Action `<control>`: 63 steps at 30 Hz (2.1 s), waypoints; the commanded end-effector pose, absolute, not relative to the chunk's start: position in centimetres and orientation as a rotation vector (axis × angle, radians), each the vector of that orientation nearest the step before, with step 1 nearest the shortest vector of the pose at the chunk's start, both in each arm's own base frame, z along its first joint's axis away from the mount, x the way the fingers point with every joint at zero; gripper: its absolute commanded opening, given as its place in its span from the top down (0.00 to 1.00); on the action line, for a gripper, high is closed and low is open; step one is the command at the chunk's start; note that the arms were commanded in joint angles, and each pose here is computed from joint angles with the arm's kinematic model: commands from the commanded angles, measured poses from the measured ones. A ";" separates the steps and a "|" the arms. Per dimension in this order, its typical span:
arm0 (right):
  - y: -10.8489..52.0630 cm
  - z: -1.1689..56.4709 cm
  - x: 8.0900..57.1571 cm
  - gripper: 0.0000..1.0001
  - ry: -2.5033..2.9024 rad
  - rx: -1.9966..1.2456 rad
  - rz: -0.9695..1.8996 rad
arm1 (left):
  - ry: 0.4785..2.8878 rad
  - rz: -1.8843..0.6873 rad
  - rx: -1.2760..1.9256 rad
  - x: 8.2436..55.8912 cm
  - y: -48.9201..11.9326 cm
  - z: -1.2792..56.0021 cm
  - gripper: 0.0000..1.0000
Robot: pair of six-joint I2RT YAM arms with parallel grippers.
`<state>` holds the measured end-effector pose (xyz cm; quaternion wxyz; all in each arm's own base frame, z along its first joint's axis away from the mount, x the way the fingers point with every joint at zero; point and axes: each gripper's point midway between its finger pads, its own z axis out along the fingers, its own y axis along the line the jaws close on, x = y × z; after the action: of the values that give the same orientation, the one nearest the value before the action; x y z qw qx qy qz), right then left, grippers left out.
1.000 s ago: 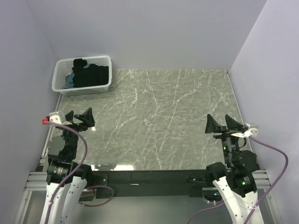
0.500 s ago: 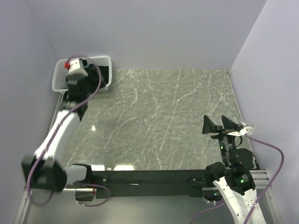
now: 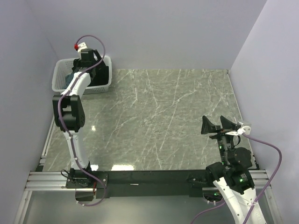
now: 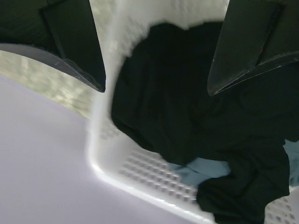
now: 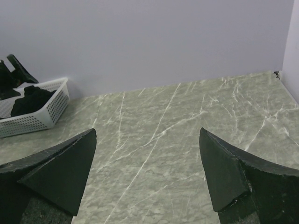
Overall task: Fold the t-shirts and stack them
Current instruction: Grab the tshirt from the pile, then move the tshirt to the center of the board
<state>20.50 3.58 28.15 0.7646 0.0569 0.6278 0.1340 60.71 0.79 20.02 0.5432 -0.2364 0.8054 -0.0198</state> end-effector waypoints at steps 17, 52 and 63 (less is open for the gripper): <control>3.5 30.0 19.3 0.03 1.274 0.101 0.313 | 1.788 -0.079 -0.593 63.5 7.6 23.7 0.99; 4.5 36.6 18.8 0.02 1.412 0.096 0.372 | 0.843 -1.203 0.303 32.3 -22.9 71.0 0.99; 8.6 31.9 20.7 0.00 1.625 -0.007 0.501 | 1.443 -0.633 -0.200 36.5 -13.5 45.5 0.91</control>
<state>20.19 6.49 33.68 0.7009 0.0212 0.6874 0.1892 34.48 -19.26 53.26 0.6924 0.0177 0.5836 -0.4238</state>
